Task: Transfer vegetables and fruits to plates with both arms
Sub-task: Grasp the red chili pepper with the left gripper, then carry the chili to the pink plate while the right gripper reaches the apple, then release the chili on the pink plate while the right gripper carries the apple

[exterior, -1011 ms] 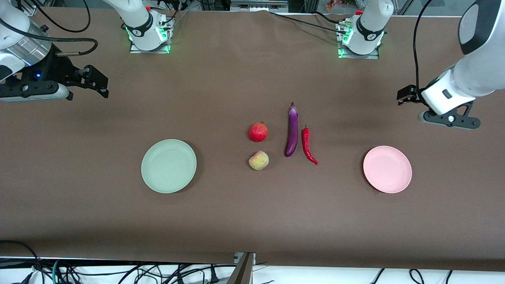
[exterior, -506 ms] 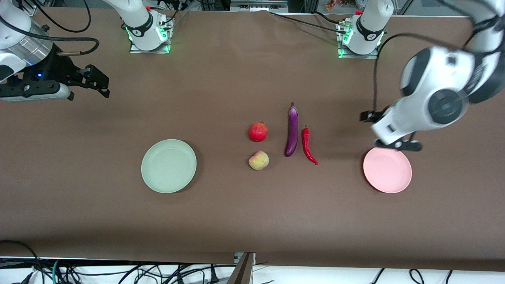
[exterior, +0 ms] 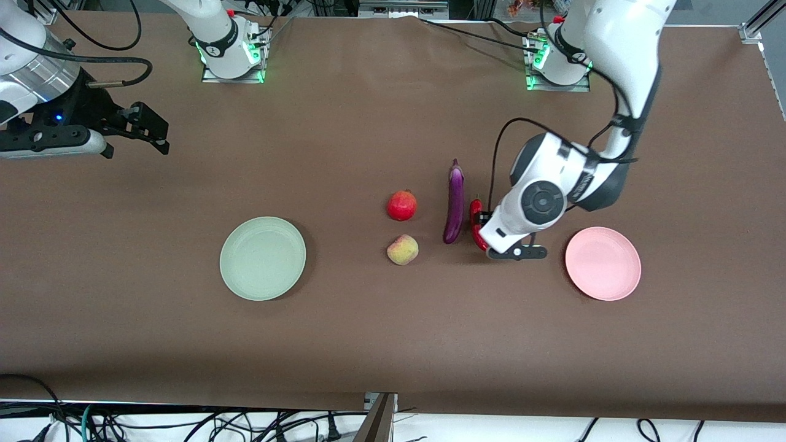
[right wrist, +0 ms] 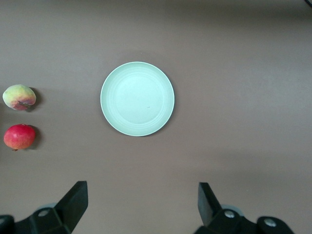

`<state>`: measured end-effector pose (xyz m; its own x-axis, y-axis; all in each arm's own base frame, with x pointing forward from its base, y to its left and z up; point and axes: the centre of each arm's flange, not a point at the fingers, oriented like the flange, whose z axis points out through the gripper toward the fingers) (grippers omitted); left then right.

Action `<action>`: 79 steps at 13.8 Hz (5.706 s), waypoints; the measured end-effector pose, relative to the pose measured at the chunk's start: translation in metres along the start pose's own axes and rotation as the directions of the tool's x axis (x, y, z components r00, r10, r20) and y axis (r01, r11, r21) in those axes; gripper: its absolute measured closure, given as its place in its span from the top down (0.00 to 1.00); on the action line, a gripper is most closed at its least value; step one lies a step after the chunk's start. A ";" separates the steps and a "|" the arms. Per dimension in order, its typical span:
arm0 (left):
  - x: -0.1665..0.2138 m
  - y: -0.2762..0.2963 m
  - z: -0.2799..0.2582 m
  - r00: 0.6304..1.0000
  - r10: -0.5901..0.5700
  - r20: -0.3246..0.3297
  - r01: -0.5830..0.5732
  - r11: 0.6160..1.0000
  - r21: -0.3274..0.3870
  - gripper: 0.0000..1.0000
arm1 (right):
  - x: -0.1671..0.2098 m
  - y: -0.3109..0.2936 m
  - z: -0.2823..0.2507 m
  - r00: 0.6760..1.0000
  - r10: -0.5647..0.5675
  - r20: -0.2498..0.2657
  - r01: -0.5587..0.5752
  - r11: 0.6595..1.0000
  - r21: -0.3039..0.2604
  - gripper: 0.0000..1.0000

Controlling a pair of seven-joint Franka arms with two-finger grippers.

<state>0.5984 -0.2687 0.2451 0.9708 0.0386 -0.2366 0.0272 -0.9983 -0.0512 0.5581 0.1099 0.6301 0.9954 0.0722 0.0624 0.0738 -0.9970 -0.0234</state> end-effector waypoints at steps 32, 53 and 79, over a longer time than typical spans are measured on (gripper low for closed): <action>0.074 -0.250 0.004 0.925 0.381 0.004 -0.379 0.919 0.103 0.19 | 0.026 -0.112 0.146 0.978 -0.056 0.199 0.059 0.998 -0.007 1.00; 0.083 -0.222 0.016 0.844 0.537 0.002 -0.536 0.842 0.068 1.00 | -0.051 -0.425 0.422 0.986 0.154 0.057 -0.158 0.984 0.076 1.00; 0.002 0.008 -0.023 0.889 0.454 0.062 -0.455 0.890 0.006 1.00 | 0.114 -0.034 0.378 0.979 -0.020 0.202 0.018 1.000 0.012 0.81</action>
<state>0.6056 -0.2775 0.2667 0.8607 -0.4161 -0.2933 -0.4191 -0.9062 0.0558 0.6924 0.1628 0.2608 0.9854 0.0963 -0.1402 0.0923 -0.9951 -0.0346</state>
